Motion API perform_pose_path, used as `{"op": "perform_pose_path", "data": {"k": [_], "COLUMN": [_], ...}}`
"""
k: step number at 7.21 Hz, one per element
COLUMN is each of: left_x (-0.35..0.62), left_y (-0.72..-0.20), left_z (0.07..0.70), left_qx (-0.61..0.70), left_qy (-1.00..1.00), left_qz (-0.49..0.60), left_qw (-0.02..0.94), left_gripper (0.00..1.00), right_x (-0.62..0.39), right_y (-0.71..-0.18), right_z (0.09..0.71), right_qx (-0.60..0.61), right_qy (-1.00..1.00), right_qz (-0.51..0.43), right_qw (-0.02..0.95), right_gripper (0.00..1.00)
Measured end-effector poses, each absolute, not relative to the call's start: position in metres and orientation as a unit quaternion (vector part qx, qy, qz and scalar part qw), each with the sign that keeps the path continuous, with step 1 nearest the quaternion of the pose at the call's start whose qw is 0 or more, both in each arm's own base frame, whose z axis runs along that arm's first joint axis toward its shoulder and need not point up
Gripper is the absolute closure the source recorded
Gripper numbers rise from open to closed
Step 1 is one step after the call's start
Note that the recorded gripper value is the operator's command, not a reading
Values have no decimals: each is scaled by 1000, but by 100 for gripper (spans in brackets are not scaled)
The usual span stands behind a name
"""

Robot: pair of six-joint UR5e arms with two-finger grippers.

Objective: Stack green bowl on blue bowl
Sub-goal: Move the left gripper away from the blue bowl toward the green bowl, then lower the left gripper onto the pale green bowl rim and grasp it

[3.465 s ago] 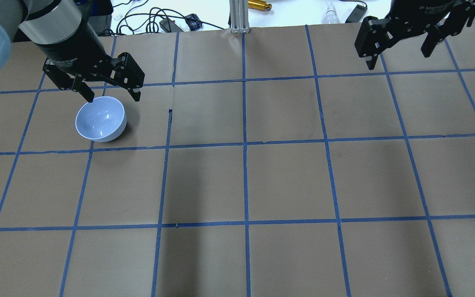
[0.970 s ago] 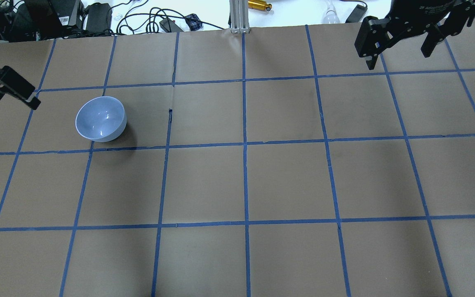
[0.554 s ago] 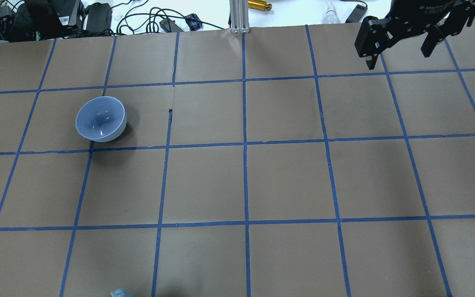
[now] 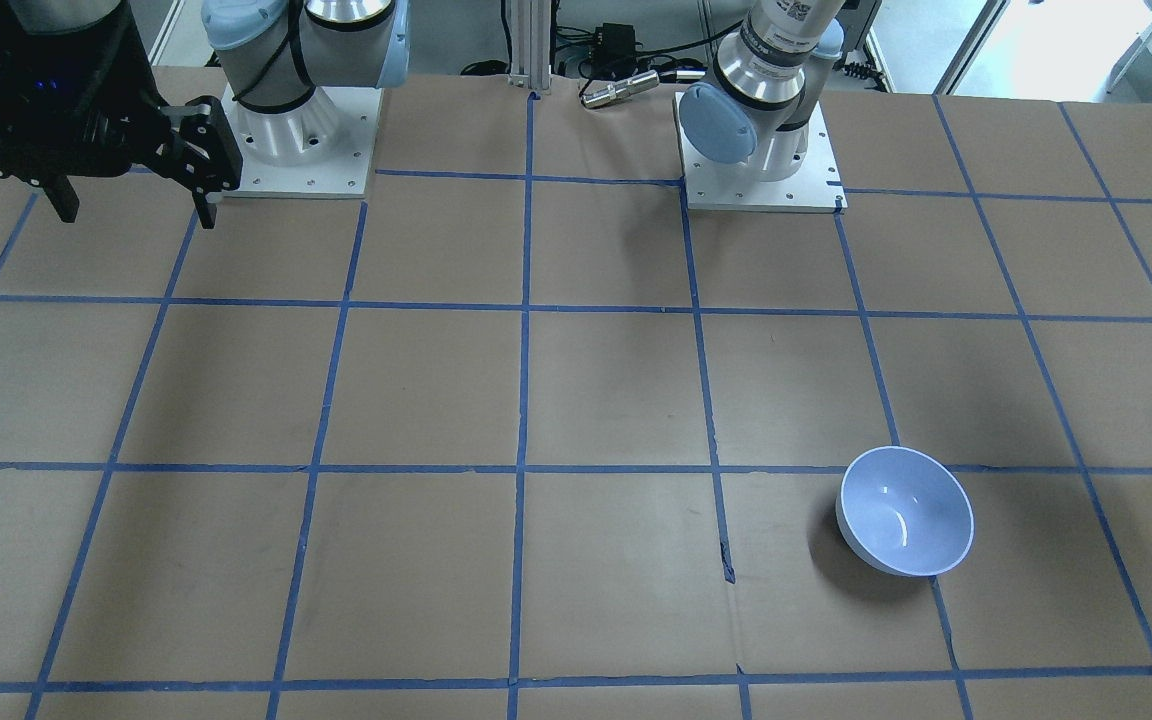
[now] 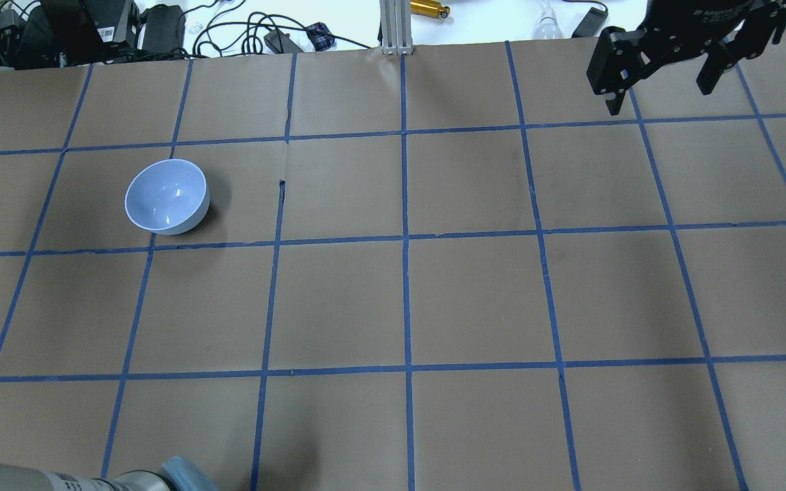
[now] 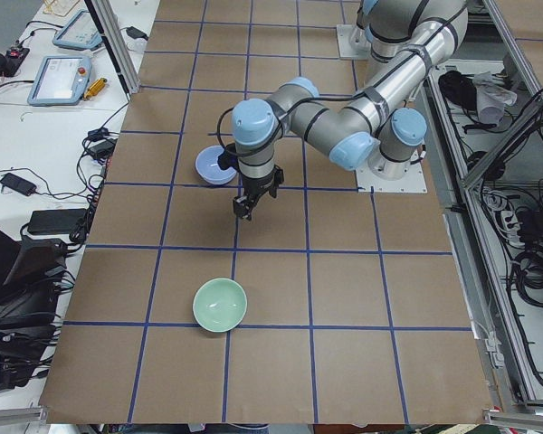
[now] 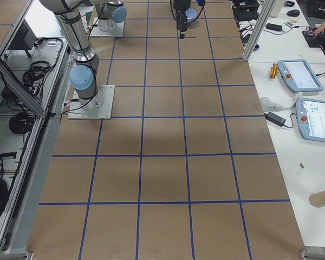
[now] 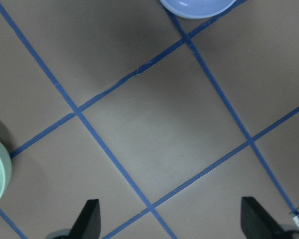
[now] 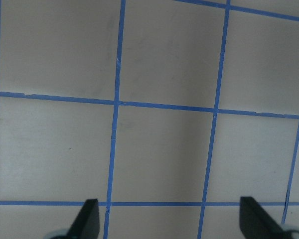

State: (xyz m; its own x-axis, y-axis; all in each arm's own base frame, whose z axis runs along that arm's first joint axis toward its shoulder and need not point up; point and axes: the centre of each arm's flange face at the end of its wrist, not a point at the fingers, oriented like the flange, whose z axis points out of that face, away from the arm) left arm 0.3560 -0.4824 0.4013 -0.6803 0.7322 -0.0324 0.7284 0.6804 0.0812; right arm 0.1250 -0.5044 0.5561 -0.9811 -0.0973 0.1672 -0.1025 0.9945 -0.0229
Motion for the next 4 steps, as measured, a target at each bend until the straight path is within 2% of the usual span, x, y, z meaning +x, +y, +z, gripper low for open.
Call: {"op": "perform_pose_path", "data": {"k": [2,4], "left_x": [411,456], "left_y": [-487,-476], "left_z": [354,307], "left_qx": [475,526], "left_qy": [878,849], "left_qz": [10,3], "left_qw": [62,48], "left_gripper": [0,0], "right_x": [125,125], "right_y": [-504,-504], "right_z": [556,556], "right_qx": [50,50], "right_qy": [-995,-995], "right_qz": [16,16], "right_qw": [83,83], "right_gripper": [0,0]}}
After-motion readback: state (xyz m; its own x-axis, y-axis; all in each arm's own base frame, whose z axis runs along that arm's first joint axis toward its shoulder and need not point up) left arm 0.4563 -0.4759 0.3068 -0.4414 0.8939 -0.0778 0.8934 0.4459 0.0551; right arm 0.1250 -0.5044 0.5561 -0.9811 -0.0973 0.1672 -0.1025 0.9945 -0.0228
